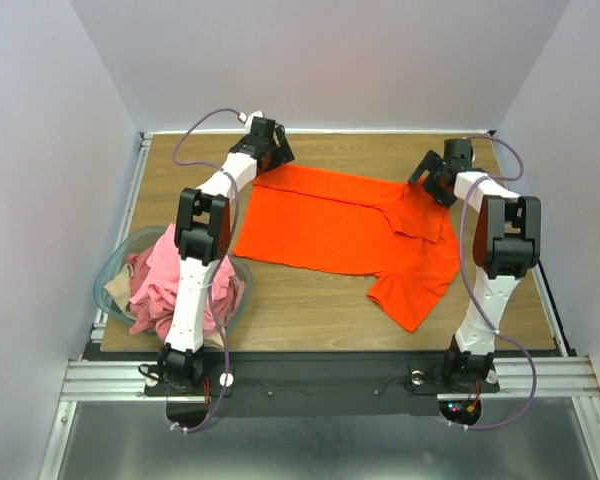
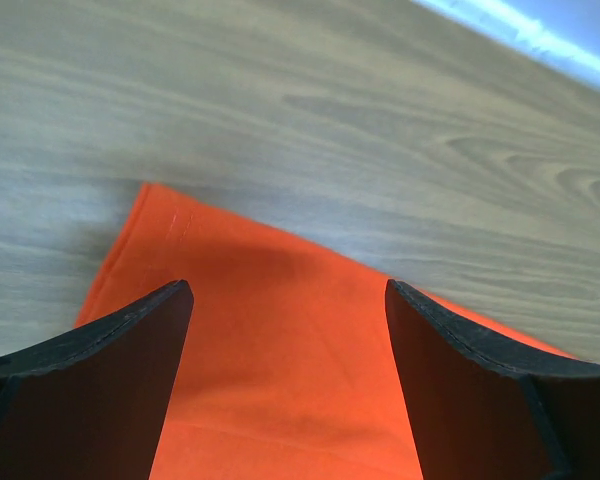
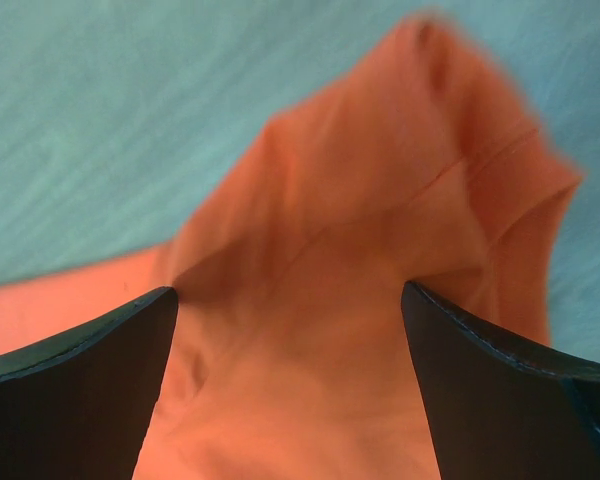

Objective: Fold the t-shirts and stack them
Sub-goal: Fold the tshirt

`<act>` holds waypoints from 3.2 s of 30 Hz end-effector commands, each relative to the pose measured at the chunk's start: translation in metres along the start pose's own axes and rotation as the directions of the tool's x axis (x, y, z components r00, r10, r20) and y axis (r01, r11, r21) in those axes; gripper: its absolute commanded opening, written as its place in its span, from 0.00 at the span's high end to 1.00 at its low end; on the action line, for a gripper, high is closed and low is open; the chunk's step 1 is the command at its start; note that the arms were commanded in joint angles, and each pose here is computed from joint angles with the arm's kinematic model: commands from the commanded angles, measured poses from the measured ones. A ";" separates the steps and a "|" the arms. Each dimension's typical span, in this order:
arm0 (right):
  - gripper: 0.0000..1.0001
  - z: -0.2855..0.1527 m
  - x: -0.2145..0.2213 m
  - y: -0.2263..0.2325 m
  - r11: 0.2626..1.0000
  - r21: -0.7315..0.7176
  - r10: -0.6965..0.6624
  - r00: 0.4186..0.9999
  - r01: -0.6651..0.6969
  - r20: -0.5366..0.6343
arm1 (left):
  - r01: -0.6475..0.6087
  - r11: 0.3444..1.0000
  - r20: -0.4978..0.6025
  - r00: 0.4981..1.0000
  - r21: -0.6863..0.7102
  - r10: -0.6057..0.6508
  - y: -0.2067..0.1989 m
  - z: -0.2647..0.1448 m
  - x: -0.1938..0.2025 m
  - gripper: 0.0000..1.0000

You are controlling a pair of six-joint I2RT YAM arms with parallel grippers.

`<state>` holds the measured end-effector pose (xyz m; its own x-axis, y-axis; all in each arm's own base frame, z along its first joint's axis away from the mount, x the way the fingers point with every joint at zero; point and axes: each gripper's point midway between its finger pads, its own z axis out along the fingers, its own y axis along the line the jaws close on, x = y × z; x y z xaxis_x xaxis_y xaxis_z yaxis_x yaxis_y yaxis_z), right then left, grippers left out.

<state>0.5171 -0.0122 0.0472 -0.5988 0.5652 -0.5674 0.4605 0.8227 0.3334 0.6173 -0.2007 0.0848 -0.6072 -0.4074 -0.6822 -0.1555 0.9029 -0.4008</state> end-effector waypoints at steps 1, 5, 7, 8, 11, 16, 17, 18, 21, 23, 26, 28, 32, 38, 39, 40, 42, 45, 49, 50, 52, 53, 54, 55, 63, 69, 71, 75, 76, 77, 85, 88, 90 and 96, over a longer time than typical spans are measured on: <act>0.00 0.017 -0.025 -0.014 1.000 0.025 0.010 0.999 -0.011 0.038 | 0.049 0.999 -0.009 0.999 0.021 -0.049 -0.004 -0.005 0.003 0.10; 0.00 0.031 -0.022 -0.027 0.999 0.052 0.012 1.000 -0.013 0.019 | 0.074 0.995 -0.049 0.996 -0.067 -0.077 0.019 -0.008 0.024 0.10; 0.00 0.033 -0.023 -0.029 0.998 0.056 0.005 1.000 -0.006 0.019 | 0.071 0.992 -0.066 0.995 -0.108 -0.078 0.028 -0.011 0.031 0.10; 0.00 0.037 -0.021 -0.031 0.998 0.059 0.003 1.000 -0.004 0.012 | 0.067 0.989 -0.085 0.993 -0.135 -0.078 0.036 -0.013 0.038 0.10; 0.00 0.044 -0.026 -0.037 0.998 0.067 0.013 1.000 -0.014 0.015 | 0.099 0.979 -0.104 0.987 -0.180 -0.119 0.047 -0.022 0.052 0.10; 0.00 0.046 -0.046 -0.043 0.998 0.053 0.028 0.999 -0.030 0.039 | 0.123 0.973 -0.104 0.984 -0.193 -0.145 0.048 -0.028 0.060 0.10; 0.00 0.047 -0.048 -0.041 0.999 0.041 0.017 0.999 -0.019 0.037 | 0.122 0.974 -0.102 0.984 -0.188 -0.143 0.046 -0.028 0.059 0.10; 0.00 0.046 -0.051 -0.040 0.999 0.039 0.006 0.999 -0.008 0.042 | 0.119 0.976 -0.098 0.985 -0.183 -0.139 0.043 -0.029 0.057 0.10; 0.00 0.041 -0.060 -0.023 0.999 -0.036 -0.019 0.999 0.021 0.043 | 0.114 0.980 -0.072 0.989 -0.161 -0.127 0.026 -0.034 0.047 0.10; 0.00 0.033 -0.072 -0.011 0.997 -0.076 -0.030 0.998 0.035 0.060 | 0.105 0.980 -0.066 0.991 -0.167 -0.117 0.020 -0.041 0.039 0.10; 0.00 -0.007 -0.111 0.014 0.990 -0.128 -0.043 0.989 0.062 0.141 | 0.092 0.980 -0.014 0.995 -0.175 -0.096 0.009 -0.065 0.008 0.10; 0.00 -0.029 -0.116 0.023 0.985 -0.158 -0.039 0.987 0.064 0.153 | 0.099 0.980 0.026 0.995 -0.171 -0.096 0.003 -0.084 -0.008 0.10; 0.00 -0.087 -0.101 0.046 0.974 -0.205 -0.062 0.982 0.098 0.179 | 0.103 0.987 0.127 0.988 -0.126 -0.087 -0.019 -0.154 -0.036 0.09; 0.00 -0.148 -0.002 0.009 0.989 -0.145 -0.008 0.994 0.023 0.108 | 0.128 0.971 0.090 0.990 -0.204 -0.111 0.009 -0.210 0.044 0.09; 0.00 -0.154 0.008 0.002 0.990 -0.138 -0.001 0.995 0.016 0.103 | 0.131 0.970 0.077 0.990 -0.203 -0.118 0.012 -0.214 0.056 0.09; 0.00 -0.174 0.013 0.000 0.987 -0.158 0.015 0.991 0.006 0.132 | 0.141 0.970 0.058 0.990 -0.200 -0.132 0.013 -0.217 0.071 0.09; 0.00 -0.178 0.045 -0.017 0.989 -0.147 0.022 0.995 -0.008 0.092 | 0.140 0.973 0.010 0.990 -0.182 -0.140 0.009 -0.220 0.106 0.09; 0.00 -0.207 0.053 -0.018 0.979 -0.204 0.030 0.990 -0.001 0.139 | 0.097 0.982 -0.069 0.992 -0.162 -0.109 -0.005 -0.220 0.149 0.09; 0.00 -0.237 0.059 -0.020 0.968 -0.248 0.021 0.982 0.028 0.190 | 0.099 0.979 -0.133 0.983 -0.176 -0.123 -0.009 -0.216 0.190 0.09; 0.00 -0.236 0.061 -0.022 0.971 -0.238 0.015 0.983 0.030 0.185 | 0.097 0.978 -0.143 0.982 -0.183 -0.124 -0.006 -0.217 0.196 0.09; 0.00 -0.245 0.061 -0.024 0.971 -0.236 0.014 0.980 0.035 0.200 | 0.104 0.974 -0.158 0.978 -0.202 -0.137 0.004 -0.220 0.215 0.09; 0.00 -0.246 0.063 -0.025 0.972 -0.234 0.012 0.980 0.036 0.198 | 0.123 0.973 -0.147 0.977 -0.195 -0.153 0.005 -0.224 0.214 0.09; 0.00 -0.248 0.064 -0.026 0.971 -0.237 0.012 0.979 0.037 0.201 | 0.115 0.969 -0.157 0.976 -0.220 -0.152 0.021 -0.225 0.226 0.09; 0.00 -0.247 0.067 -0.027 0.971 -0.237 0.012 0.981 0.035 0.194 | 0.138 0.967 -0.144 0.975 -0.215 -0.171 0.023 -0.229 0.224 0.09; 0.00 -0.237 0.079 -0.031 0.973 -0.228 -0.005 0.988 0.040 0.152 | 0.162 0.924 -0.078 0.977 -0.347 -0.200 0.070 -0.229 0.229 0.09; 0.00 -0.241 0.075 -0.034 0.975 -0.215 -0.016 0.984 0.055 0.179 | 0.215 0.874 -0.023 0.968 -0.436 -0.250 0.113 -0.228 0.220 0.09; 0.00 -0.240 0.075 -0.034 0.975 -0.213 -0.016 0.984 0.054 0.176 | 0.235 0.865 0.006 0.966 -0.444 -0.259 0.122 -0.231 0.215 0.10; 0.00 -0.236 0.077 -0.035 0.977 -0.207 -0.015 0.987 0.049 0.160 | 0.255 0.846 0.035 0.962 -0.468 -0.271 0.135 -0.233 0.205 0.10; 0.00 -0.235 0.078 -0.037 0.978 -0.202 -0.012 0.987 0.045 0.158 | 0.259 0.844 0.039 0.961 -0.470 -0.274 0.136 -0.233 0.203 0.10; 0.00 -0.234 0.081 -0.039 0.980 -0.194 -0.010 0.988 0.040 0.153 | 0.265 0.847 0.044 0.960 -0.462 -0.276 0.134 -0.232 0.200 0.10; 0.00 -0.228 0.092 -0.053 0.990 -0.139 0.008 0.992 0.010 0.129 | 0.254 0.819 0.045 0.962 -0.515 -0.270 0.145 -0.227 0.205 0.21; 0.00 -0.226 0.097 -0.058 0.992 -0.122 0.027 0.993 -0.013 0.114 | 0.248 0.812 0.025 0.961 -0.528 -0.277 0.147 -0.223 0.213 0.30; 0.00 -0.225 0.103 -0.062 0.994 -0.104 0.046 0.994 -0.035 0.099 | 0.252 0.803 0.017 0.957 -0.540 -0.289 0.149 -0.222 0.218 0.40; 0.00 -0.225 0.123 -0.096 0.994 0.039 0.103 0.991 -0.106 0.083 | 0.254 0.809 0.001 0.954 -0.531 -0.300 0.143 -0.221 0.219 0.68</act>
<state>0.2657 0.0057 0.1181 -0.5333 0.6031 -0.5932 0.4598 0.7953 0.3952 0.3053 -0.1434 0.0256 -0.5050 -0.6755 -0.5372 -0.6636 0.7019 -0.2589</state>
